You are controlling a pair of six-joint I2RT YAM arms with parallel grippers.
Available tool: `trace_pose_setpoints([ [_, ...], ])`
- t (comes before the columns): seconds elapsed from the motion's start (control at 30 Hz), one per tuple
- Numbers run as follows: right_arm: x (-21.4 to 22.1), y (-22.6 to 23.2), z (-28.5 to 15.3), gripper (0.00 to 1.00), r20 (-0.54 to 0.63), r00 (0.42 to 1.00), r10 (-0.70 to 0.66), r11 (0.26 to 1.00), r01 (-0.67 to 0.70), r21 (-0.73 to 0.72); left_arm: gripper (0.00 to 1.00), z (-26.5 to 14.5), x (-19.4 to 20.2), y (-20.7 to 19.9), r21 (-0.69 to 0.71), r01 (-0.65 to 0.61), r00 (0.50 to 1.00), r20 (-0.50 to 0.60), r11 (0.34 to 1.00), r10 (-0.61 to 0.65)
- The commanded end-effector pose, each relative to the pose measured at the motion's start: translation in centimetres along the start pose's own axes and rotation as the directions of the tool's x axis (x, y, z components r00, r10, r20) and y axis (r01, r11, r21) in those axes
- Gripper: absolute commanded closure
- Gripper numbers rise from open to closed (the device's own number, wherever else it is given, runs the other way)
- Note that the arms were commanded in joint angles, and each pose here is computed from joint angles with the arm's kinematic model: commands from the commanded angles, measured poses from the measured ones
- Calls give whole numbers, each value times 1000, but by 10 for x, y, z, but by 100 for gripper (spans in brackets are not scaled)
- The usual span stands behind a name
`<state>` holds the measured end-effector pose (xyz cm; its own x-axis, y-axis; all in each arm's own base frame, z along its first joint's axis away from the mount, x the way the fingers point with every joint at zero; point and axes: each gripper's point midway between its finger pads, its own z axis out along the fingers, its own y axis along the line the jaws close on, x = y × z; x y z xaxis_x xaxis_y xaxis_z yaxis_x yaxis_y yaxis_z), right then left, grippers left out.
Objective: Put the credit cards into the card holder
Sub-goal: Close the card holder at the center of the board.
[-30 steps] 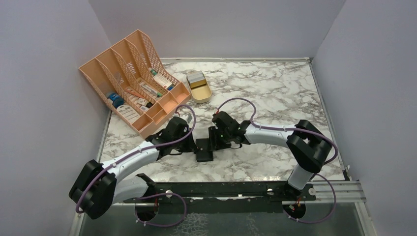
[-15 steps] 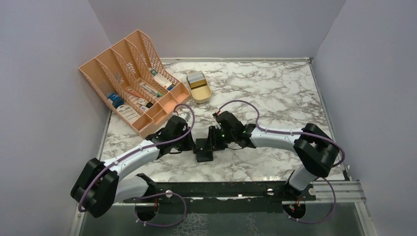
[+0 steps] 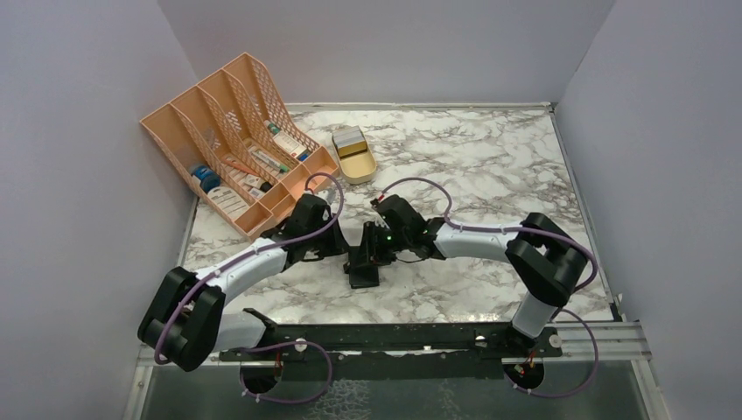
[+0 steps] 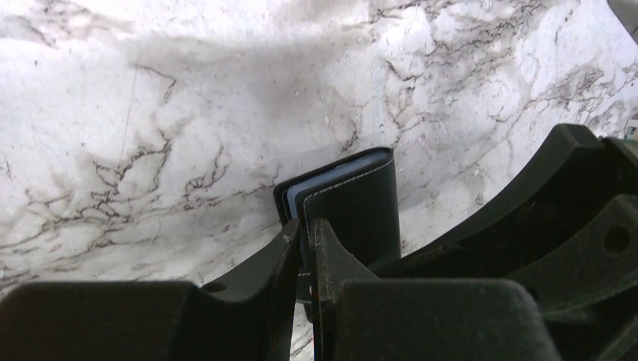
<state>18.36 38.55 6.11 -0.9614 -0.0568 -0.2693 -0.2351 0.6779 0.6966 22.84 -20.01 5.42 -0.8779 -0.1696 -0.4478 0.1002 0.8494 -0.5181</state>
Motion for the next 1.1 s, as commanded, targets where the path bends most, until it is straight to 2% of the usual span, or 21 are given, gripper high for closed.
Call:
trace_pose_setpoints([
  [0.0, -9, 17, 5, 73, 7, 1000, -17, 999, 18, -47, 87, 4, -16, -15, 66, -15, 1000, 9, 998, 15],
  [0.53, -9, 11, 15, 78, -12, 1000, -8, 1000, 8, -13, 87, 15, 3, -2, 44, -5, 998, -56, 999, 8],
  [1.07, -11, 9, 21, 80, -9, 1000, -1, 1000, 1, -5, 86, 15, 13, 4, 46, 10, 998, -64, 999, -7],
])
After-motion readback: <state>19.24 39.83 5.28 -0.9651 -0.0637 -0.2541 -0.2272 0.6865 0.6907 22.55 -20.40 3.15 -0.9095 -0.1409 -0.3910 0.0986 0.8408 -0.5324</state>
